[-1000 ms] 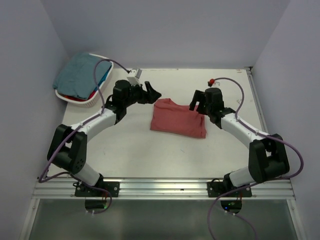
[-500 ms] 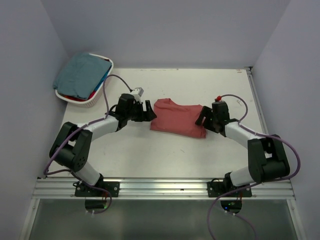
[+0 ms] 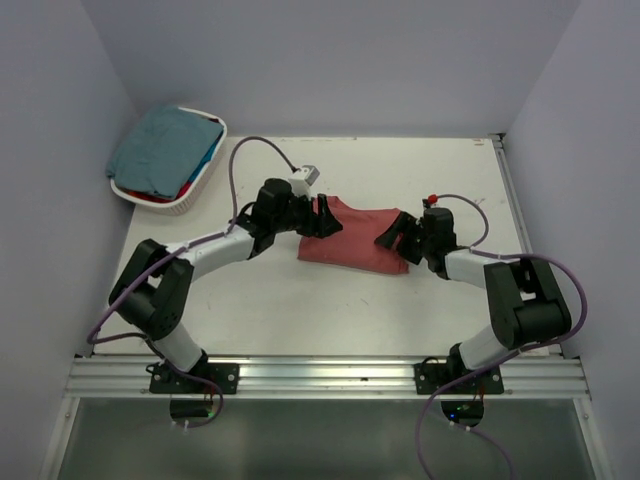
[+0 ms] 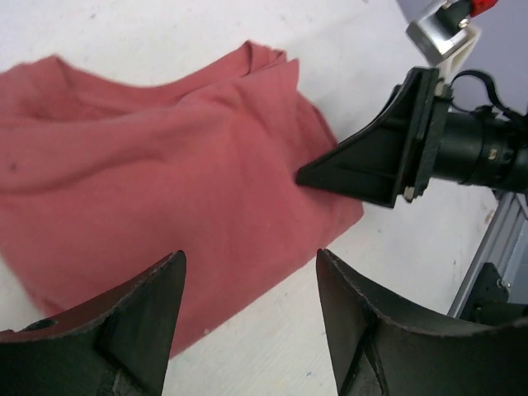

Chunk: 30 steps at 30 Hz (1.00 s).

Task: Fold and stack the t-shirts
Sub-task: Put the neatly folded tshirt into the corner of the board with the right arm

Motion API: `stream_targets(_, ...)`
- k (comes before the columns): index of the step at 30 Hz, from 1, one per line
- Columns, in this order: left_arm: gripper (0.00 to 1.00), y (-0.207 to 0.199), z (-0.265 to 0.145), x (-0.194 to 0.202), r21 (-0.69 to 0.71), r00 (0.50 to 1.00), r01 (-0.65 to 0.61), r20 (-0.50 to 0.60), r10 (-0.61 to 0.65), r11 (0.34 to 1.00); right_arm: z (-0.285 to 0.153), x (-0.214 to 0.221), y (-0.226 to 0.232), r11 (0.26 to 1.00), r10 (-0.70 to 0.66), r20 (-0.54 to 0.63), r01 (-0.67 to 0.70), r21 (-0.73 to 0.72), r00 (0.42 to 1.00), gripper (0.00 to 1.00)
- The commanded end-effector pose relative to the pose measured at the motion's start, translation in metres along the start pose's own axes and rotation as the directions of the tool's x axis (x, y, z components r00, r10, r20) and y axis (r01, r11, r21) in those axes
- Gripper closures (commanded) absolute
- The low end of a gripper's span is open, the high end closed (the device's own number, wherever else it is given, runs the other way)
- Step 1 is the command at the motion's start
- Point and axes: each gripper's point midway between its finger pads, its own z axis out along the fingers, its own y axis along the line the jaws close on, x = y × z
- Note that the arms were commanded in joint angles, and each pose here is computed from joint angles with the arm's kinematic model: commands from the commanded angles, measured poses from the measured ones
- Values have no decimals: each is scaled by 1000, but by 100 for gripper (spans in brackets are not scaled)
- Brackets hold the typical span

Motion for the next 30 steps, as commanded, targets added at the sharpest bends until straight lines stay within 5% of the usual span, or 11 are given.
stream_targets(1, 33, -32, 17, -29, 177, 997, -34, 76, 20, 984, -2, 46, -34, 993, 60, -143, -45, 108, 988, 27)
stream_targets(8, 52, 23, 92, 37, 86, 990, 102, -106, -93, 991, -2, 48, -35, 993, 54, -157, -36, 114, 986, 28)
stream_targets(18, 59, 65, 109, 88, -83, 969, 107, -213, -123, 991, 12, 59, -34, 996, 69, -207, -55, 74, 976, 30)
stream_targets(20, 60, 71, 108, 95, -104, 966, 102, -227, -124, 989, 16, 62, -32, 996, 83, -220, -73, 51, 972, 37)
stream_targets(26, 60, 73, 102, 109, -109, 959, 110, -250, -134, 988, 35, 72, -25, 992, 112, -277, -123, -22, 954, 99)
stream_targets(30, 60, 63, 89, 97, -91, 967, 96, -229, -115, 991, 28, 60, -11, 991, 100, -241, -119, -65, 965, 100)
